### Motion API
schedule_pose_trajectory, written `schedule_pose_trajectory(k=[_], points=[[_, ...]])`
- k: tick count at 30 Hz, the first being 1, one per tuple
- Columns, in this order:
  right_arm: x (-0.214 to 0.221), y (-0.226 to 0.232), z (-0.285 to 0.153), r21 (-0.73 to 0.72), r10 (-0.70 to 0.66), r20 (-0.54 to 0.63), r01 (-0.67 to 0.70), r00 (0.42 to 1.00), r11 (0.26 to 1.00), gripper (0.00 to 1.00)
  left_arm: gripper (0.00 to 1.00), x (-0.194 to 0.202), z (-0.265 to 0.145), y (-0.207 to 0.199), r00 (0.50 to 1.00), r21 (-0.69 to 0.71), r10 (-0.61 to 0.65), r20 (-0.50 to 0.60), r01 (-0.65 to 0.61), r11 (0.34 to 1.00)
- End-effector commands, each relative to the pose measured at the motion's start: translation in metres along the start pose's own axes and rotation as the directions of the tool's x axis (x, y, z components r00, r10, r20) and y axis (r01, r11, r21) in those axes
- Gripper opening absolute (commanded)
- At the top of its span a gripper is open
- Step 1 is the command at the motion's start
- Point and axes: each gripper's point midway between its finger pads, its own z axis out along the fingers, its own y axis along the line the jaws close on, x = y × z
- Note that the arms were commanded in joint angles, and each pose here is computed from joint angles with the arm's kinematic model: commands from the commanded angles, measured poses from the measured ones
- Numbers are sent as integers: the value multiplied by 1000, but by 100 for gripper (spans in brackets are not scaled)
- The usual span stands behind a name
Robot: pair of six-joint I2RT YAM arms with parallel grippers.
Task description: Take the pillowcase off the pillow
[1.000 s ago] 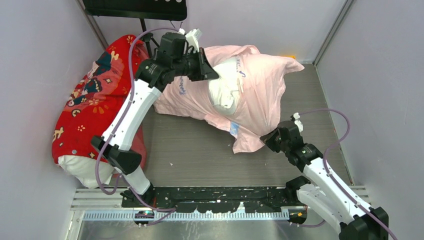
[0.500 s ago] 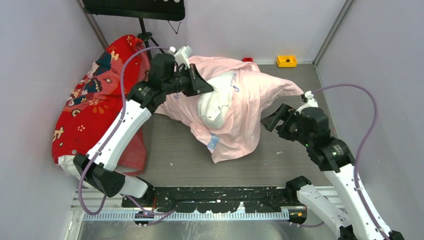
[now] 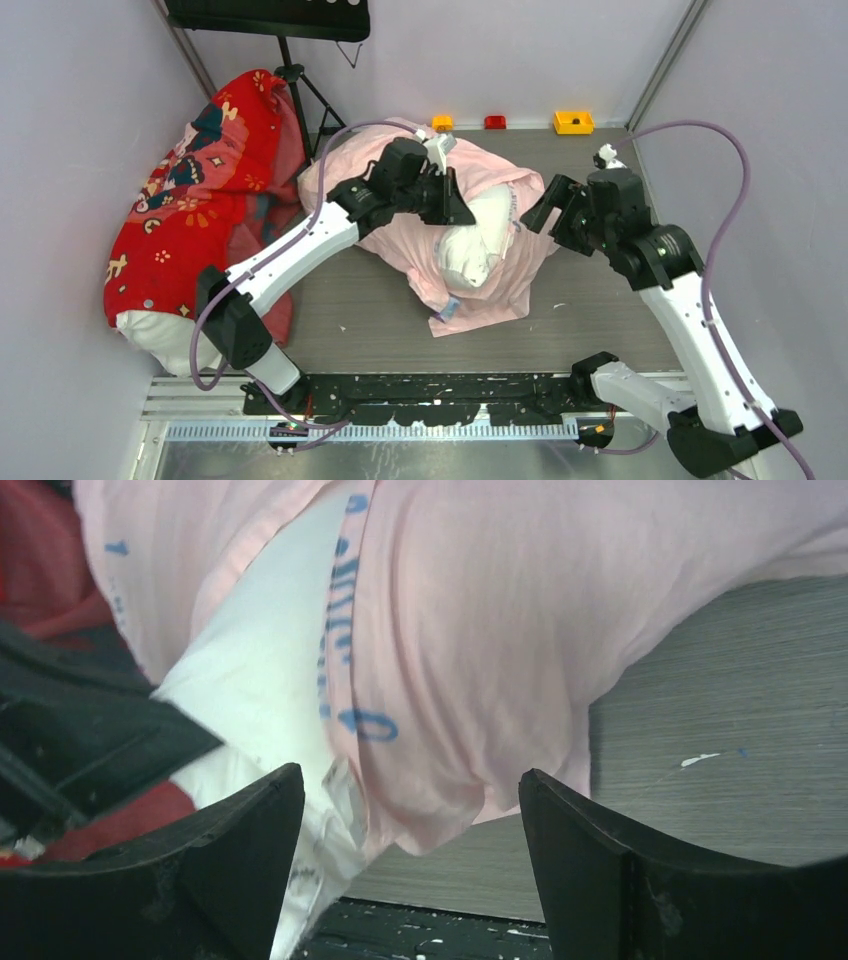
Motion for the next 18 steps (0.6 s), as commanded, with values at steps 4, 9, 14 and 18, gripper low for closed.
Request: schedule_pose_trajectory(k=[4, 9, 14, 18], points=[[-23, -3, 29, 101, -67, 9, 66, 998, 993, 82, 0, -18, -18, -6, 990, 32, 38, 132, -43, 999], [-16, 1, 49, 105, -84, -50, 89, 995, 990, 81, 0, 1, -16, 7, 995, 12, 28, 99, -30, 999], [-1, -2, 65, 131, -108, -108, 122, 988, 984, 81, 0, 13, -13, 15, 997, 2, 19, 78, -20, 1000], [10, -2, 72, 136, -120, -137, 139, 983, 981, 80, 0, 19, -11, 18, 998, -1, 19, 62, -19, 1000]])
